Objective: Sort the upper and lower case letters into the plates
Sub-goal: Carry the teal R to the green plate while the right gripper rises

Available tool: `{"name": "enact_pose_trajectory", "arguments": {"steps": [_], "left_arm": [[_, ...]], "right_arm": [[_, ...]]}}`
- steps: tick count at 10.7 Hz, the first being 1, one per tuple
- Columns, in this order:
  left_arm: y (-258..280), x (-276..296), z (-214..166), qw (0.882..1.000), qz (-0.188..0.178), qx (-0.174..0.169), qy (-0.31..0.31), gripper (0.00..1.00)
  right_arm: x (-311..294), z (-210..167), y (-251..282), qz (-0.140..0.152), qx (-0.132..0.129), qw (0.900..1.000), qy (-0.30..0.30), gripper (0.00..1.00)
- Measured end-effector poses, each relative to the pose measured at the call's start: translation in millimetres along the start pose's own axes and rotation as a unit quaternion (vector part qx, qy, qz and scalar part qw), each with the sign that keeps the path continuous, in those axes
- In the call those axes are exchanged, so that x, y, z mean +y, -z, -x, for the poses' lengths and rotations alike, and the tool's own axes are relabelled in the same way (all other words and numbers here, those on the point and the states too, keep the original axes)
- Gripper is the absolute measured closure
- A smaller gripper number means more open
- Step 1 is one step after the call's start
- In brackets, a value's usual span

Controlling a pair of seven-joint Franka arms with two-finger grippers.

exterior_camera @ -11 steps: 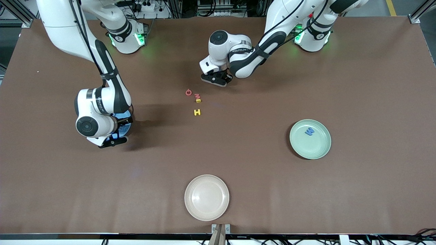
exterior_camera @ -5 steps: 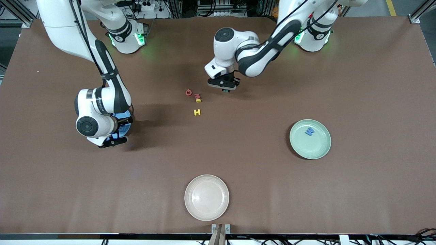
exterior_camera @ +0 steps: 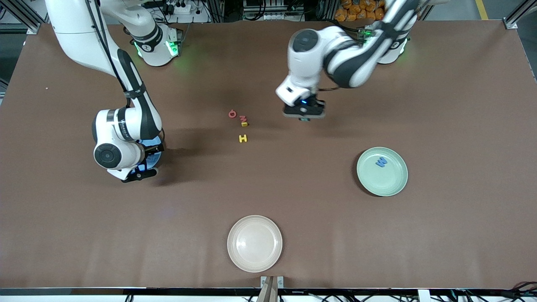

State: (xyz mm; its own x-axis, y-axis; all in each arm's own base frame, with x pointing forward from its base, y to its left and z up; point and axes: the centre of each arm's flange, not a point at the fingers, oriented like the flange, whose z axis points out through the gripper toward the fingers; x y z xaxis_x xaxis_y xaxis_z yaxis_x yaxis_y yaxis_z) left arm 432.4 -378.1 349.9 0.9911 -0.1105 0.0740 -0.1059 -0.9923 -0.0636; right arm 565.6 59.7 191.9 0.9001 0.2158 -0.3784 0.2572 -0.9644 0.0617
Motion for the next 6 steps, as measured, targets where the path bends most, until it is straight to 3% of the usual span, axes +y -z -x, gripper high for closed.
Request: {"name": "enact_pose_trajectory", "arguments": {"steps": [3,6], "left_arm": [[1,-118,-60,1.0,0.002,-0.007,-0.006,0.71],[-19,-219,-88,1.0,-0.012,-0.022,-0.018,0.71]], "right_arm": [[-1,0,0,0.0,0.0,1.0,-0.003,0.0],[-39,-3,9,0.008,0.004,0.999,-0.049,0.0]]}}
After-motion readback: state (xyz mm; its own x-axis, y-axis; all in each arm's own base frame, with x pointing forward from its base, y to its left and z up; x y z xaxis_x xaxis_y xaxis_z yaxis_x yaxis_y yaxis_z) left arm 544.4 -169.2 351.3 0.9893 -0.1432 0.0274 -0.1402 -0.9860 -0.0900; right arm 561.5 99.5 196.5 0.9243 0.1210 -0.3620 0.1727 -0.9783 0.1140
